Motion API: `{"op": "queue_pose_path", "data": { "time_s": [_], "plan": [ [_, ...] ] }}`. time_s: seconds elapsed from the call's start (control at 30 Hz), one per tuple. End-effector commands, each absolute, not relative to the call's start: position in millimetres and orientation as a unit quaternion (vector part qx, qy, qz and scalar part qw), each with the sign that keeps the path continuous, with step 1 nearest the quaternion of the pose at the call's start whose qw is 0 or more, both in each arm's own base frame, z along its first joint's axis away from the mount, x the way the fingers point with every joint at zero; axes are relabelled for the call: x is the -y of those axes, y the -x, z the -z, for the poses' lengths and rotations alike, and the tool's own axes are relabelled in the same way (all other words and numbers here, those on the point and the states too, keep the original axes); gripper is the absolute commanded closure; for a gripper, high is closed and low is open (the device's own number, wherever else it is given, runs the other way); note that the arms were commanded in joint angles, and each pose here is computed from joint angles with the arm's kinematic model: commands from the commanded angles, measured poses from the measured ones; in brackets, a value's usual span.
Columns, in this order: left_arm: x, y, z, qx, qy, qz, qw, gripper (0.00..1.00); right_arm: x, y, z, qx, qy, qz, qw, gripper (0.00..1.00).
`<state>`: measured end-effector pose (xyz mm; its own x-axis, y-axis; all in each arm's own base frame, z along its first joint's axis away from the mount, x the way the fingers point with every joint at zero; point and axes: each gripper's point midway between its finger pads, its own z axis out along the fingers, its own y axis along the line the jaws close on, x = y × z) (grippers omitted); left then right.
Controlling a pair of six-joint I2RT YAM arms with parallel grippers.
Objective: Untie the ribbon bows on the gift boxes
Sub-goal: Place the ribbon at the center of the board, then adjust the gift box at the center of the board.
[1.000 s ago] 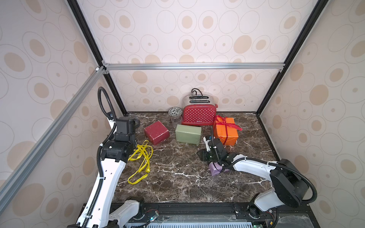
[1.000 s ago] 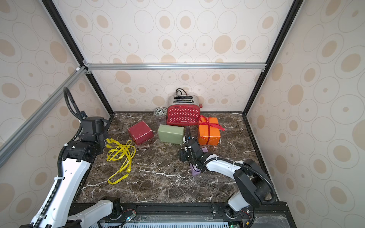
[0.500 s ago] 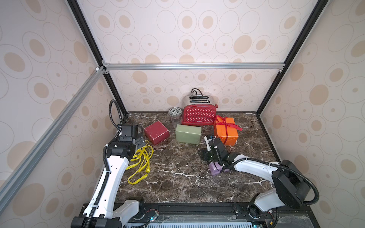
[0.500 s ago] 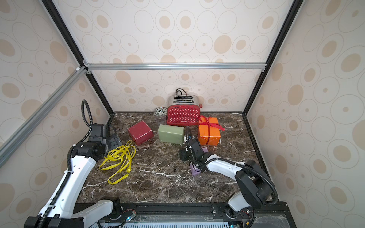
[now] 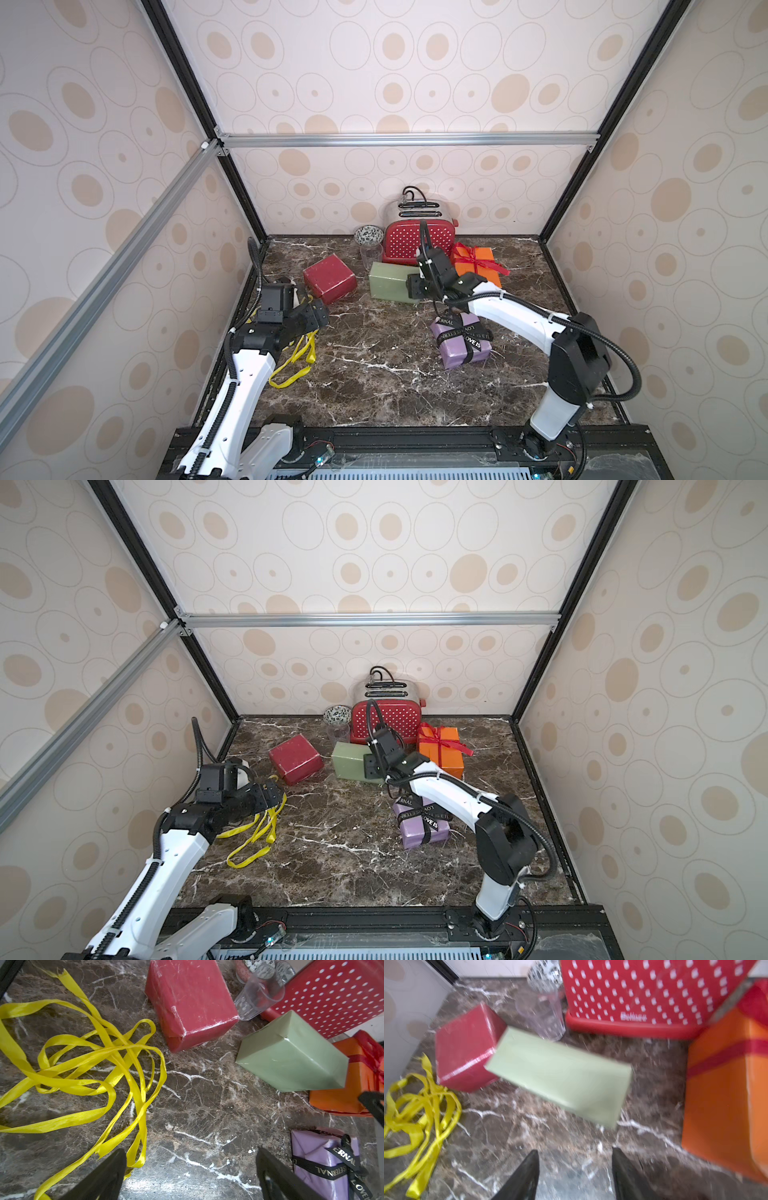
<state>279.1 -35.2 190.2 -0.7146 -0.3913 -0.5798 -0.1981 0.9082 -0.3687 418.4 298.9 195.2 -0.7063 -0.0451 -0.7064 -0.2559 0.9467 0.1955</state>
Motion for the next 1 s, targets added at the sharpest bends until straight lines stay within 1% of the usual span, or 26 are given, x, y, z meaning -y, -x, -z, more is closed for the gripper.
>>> {"op": "queue_pose_path", "data": {
  "time_s": [0.0, 0.1, 0.23, 0.27, 0.37, 0.43, 0.5, 0.67, 0.73, 0.83, 0.97],
  "plan": [
    [41.3, -284.5, -210.2, -0.898, 0.153, 0.17, 0.377, 0.04, -303.2, -440.7, -182.9, -0.933, 0.123, -0.111, 0.32, 0.41],
    [44.6, -283.5, -213.4, -0.895, 0.149, 0.179, 0.38, 0.05, -324.4, -464.2, -171.3, -0.937, 0.172, -0.123, 0.278, 0.41],
    [49.0, -282.7, -213.8, -0.895, 0.144, 0.19, 0.378, 0.07, -353.3, -480.5, -172.2, -0.914, 0.257, -0.154, 0.274, 0.33],
    [49.8, -282.9, -214.1, -0.895, 0.143, 0.192, 0.377, 0.08, -357.9, -482.3, -170.9, -0.909, 0.27, -0.168, 0.269, 0.28],
    [53.3, -283.5, -213.3, -0.895, 0.14, 0.201, 0.372, 0.08, -374.4, -471.9, -177.7, -0.891, 0.307, -0.222, 0.251, 0.23],
    [54.5, -283.5, -213.5, -0.895, 0.14, 0.205, 0.371, 0.09, -379.0, -460.5, -179.7, -0.883, 0.326, -0.24, 0.236, 0.21],
    [55.1, -283.1, -214.8, -0.894, 0.138, 0.207, 0.372, 0.09, -374.3, -456.5, -175.2, -0.886, 0.332, -0.232, 0.227, 0.19],
    [57.3, -282.8, -216.1, -0.893, 0.136, 0.213, 0.373, 0.09, -369.1, -435.3, -162.2, -0.887, 0.359, -0.221, 0.19, 0.19],
    [57.2, -282.7, -217.2, -0.892, 0.136, 0.214, 0.375, 0.1, -372.3, -426.5, -159.3, -0.884, 0.374, -0.21, 0.187, 0.18],
    [57.2, -282.1, -217.2, -0.892, 0.135, 0.214, 0.375, 0.1, -376.2, -417.9, -153.7, -0.883, 0.394, -0.162, 0.196, 0.18],
    [56.5, -281.7, -216.7, -0.892, 0.135, 0.212, 0.376, 0.1, -381.3, -399.5, -144.0, -0.88, 0.42, -0.103, 0.198, 0.2]
  ]
}}
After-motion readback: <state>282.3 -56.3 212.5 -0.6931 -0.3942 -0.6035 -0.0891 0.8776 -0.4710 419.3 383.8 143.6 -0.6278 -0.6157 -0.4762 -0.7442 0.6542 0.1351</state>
